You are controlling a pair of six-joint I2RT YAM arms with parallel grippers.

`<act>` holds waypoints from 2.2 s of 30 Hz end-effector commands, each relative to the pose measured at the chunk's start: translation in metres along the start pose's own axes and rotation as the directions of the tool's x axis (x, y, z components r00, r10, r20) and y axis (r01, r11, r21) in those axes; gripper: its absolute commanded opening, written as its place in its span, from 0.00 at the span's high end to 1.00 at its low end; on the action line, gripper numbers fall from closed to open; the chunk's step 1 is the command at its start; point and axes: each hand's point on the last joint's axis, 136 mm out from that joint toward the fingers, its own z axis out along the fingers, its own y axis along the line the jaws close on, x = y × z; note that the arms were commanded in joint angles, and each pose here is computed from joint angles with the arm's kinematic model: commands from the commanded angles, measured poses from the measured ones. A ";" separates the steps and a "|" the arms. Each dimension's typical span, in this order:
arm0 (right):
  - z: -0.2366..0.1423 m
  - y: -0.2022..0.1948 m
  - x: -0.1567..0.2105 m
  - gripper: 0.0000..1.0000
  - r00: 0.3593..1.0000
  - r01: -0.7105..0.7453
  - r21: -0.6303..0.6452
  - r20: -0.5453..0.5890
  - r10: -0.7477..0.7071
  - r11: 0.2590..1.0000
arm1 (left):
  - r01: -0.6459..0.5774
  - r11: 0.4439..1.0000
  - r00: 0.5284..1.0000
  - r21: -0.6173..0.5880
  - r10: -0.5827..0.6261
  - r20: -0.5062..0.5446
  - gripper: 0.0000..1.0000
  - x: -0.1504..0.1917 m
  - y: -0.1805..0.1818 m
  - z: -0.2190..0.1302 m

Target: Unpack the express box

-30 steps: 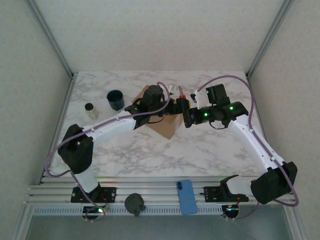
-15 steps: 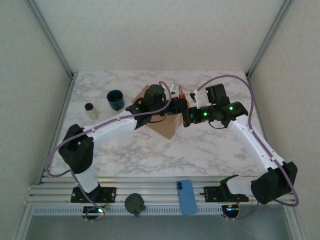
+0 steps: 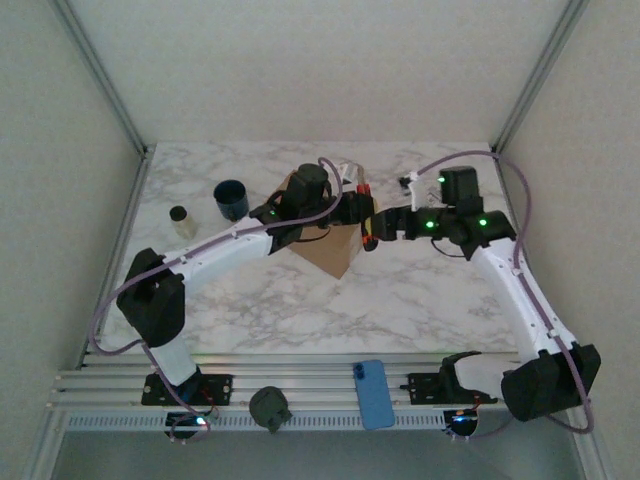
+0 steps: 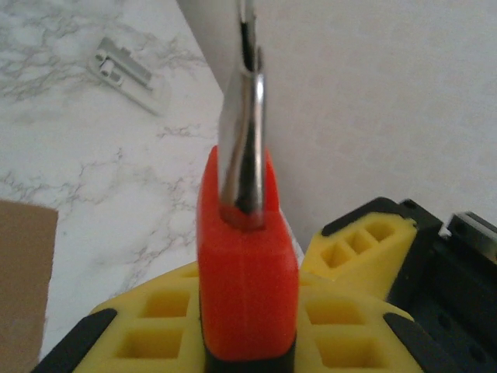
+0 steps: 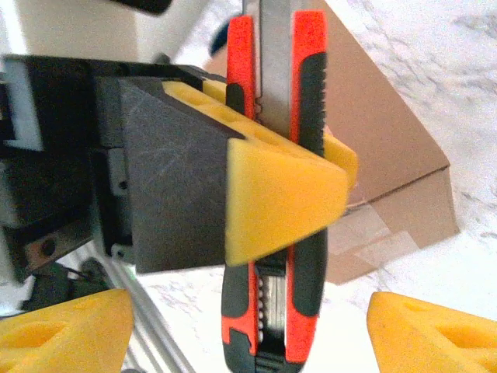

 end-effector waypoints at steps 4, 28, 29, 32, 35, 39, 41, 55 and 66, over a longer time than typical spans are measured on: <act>-0.028 0.050 -0.015 0.20 0.991 0.118 -0.292 0.097 -0.093 0.949 | -0.263 0.933 0.961 0.245 0.232 0.150 1.00 -0.051 -0.091 -0.047; -0.020 0.102 -0.045 0.50 0.982 0.189 -0.518 0.109 -0.154 0.834 | -0.262 0.815 0.960 0.516 0.166 0.225 1.00 -0.060 -0.138 -0.077; -0.019 0.101 -0.047 0.53 0.982 0.189 -0.512 0.113 -0.152 0.838 | -0.262 0.816 0.960 0.515 0.168 0.223 1.00 -0.059 -0.138 -0.077; -0.019 0.101 -0.050 0.59 0.982 0.188 -0.507 0.122 -0.146 0.841 | -0.263 0.821 0.960 0.507 0.169 0.225 1.00 -0.058 -0.136 -0.077; -0.019 0.101 -0.052 0.64 0.982 0.186 -0.506 0.127 -0.140 0.842 | -0.264 0.821 0.960 0.506 0.169 0.225 1.00 -0.055 -0.134 -0.077; -0.017 0.102 -0.052 0.74 0.983 0.179 -0.508 0.124 -0.134 0.843 | -0.267 0.819 0.958 0.507 0.171 0.228 1.00 -0.054 -0.134 -0.078; -0.015 0.101 -0.052 0.84 0.984 0.173 -0.500 0.122 -0.128 0.849 | -0.266 0.820 0.958 0.507 0.169 0.230 1.00 -0.054 -0.134 -0.078; -0.012 0.089 -0.058 1.00 0.984 0.136 -0.382 0.156 -0.081 0.914 | -0.278 0.827 0.954 0.489 0.176 0.244 0.20 -0.055 -0.131 -0.078; -0.024 0.093 -0.041 1.00 0.987 0.138 -0.338 0.120 -0.103 0.931 | -0.347 0.920 0.890 0.180 0.262 0.373 0.15 -0.080 -0.099 -0.104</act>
